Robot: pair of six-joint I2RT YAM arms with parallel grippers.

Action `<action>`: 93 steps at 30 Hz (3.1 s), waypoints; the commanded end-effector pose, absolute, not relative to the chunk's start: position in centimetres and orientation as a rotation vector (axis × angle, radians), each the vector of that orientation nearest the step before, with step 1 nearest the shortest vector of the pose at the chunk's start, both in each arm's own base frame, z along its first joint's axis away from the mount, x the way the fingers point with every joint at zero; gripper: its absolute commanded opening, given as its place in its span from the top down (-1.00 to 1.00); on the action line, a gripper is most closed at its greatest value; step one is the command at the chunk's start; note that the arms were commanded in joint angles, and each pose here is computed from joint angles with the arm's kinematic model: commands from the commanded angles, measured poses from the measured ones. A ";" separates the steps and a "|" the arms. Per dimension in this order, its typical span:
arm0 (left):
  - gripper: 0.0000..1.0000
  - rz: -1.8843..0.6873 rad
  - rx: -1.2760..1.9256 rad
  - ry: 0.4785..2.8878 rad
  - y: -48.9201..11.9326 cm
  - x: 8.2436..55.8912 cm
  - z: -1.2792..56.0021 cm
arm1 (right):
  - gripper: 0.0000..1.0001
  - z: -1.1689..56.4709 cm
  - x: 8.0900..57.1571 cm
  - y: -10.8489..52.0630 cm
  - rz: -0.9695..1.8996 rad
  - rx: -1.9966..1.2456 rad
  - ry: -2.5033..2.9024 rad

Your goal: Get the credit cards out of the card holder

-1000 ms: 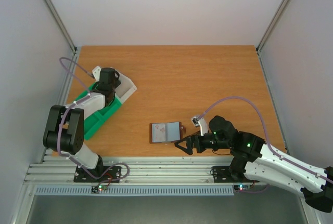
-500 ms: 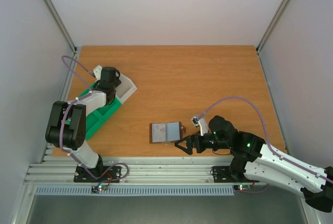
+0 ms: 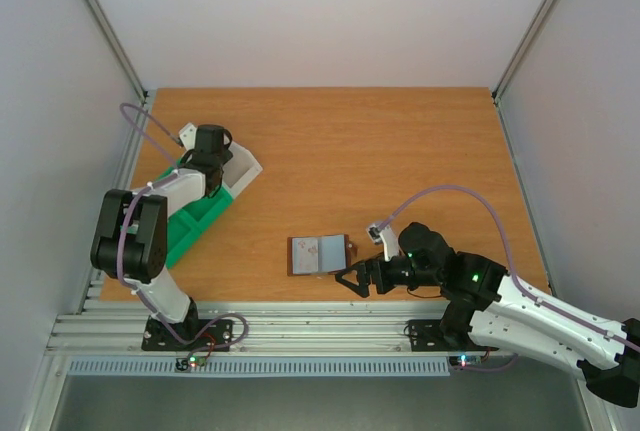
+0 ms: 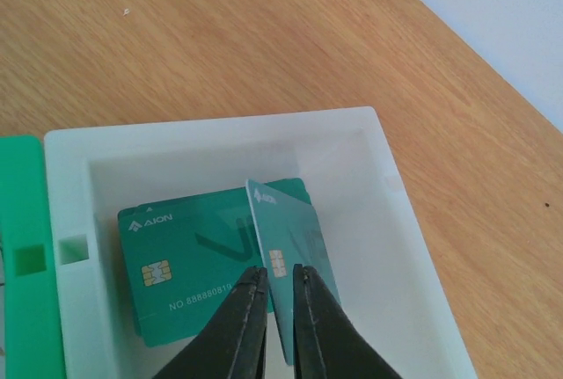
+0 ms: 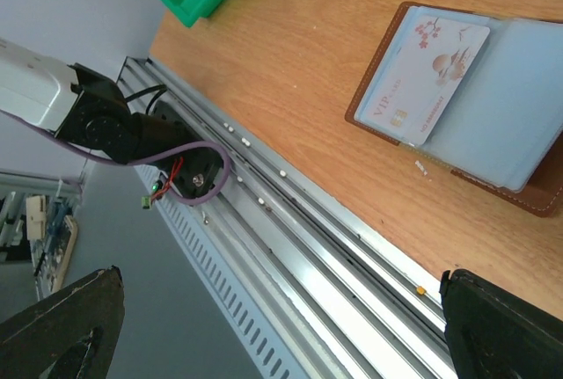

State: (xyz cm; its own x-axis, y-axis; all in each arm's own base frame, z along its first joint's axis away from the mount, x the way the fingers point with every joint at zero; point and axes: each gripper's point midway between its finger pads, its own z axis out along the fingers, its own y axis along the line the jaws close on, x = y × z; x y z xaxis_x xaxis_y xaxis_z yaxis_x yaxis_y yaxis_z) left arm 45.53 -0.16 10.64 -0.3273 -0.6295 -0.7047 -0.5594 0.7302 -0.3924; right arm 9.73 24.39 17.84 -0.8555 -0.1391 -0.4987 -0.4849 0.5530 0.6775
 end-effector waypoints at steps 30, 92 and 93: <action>0.46 -0.070 -0.903 2.052 0.1 45.4 14.9 | -0.97 19.4 10.2 22.9 1.151 -0.490 2.347; 0.02 -1.173 -0.122 2.563 -19.6 22.2 10.6 | 0.65 4.9 20.2 32.0 0.781 -0.225 2.802; 0.03 -1.190 -0.121 2.569 -19.8 22.1 10.5 | 0.65 4.6 20.2 31.9 0.787 -0.217 2.809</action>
